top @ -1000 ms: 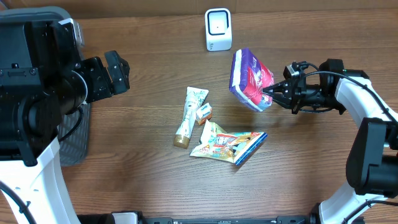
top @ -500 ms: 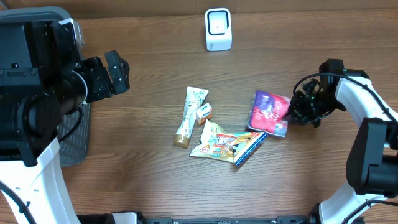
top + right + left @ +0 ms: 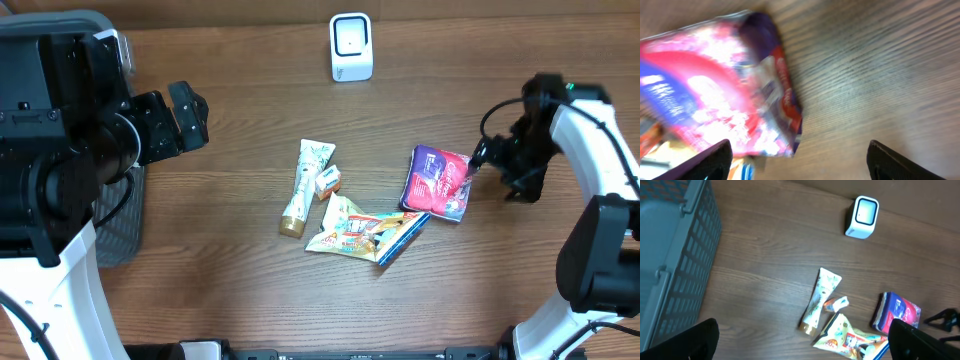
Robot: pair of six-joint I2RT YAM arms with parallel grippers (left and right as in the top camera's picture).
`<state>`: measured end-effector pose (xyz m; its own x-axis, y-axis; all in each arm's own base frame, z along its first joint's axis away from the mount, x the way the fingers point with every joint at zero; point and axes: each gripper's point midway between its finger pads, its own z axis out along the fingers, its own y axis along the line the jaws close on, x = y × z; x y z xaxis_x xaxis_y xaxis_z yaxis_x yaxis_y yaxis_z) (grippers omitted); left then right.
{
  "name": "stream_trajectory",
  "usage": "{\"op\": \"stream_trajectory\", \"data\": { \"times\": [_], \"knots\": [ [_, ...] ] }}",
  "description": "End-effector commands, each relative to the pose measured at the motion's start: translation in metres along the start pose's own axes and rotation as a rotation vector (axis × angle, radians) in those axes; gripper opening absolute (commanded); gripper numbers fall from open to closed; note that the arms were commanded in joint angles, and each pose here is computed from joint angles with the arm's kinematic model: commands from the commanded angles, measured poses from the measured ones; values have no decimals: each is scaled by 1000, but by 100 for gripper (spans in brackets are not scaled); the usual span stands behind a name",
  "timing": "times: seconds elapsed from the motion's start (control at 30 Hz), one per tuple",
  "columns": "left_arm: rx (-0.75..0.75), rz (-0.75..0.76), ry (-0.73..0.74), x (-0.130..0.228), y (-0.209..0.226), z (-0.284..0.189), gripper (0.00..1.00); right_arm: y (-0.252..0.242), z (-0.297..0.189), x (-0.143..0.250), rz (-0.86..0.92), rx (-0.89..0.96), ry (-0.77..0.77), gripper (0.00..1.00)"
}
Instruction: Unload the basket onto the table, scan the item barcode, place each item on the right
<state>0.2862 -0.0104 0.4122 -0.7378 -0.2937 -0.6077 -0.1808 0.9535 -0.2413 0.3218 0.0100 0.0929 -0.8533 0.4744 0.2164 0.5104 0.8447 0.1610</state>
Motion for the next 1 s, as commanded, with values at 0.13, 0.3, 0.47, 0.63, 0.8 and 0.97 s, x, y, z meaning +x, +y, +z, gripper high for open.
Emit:
{"op": "stream_trajectory", "data": {
  "times": [0.13, 0.3, 0.47, 0.63, 0.8, 0.97],
  "knots": [
    [-8, 5, -3, -1, 2, 1, 100, 64, -15, 20, -249, 10, -66, 87],
    [-8, 5, -3, -1, 2, 1, 100, 94, 3, 25, -297, 245, -297, 93],
    [-8, 5, -3, -1, 2, 1, 100, 100, 18, 29, -270, 382, -483, 90],
    [-8, 5, -3, -1, 2, 1, 100, 96, 51, 31, -281, 392, -516, 80],
    [-8, 5, -3, -1, 2, 1, 100, 79, 64, 22, -248, 439, -574, 76],
    [-8, 5, -3, -1, 2, 1, 100, 75, 63, 24, -223, 449, -572, 37]
  ]
}}
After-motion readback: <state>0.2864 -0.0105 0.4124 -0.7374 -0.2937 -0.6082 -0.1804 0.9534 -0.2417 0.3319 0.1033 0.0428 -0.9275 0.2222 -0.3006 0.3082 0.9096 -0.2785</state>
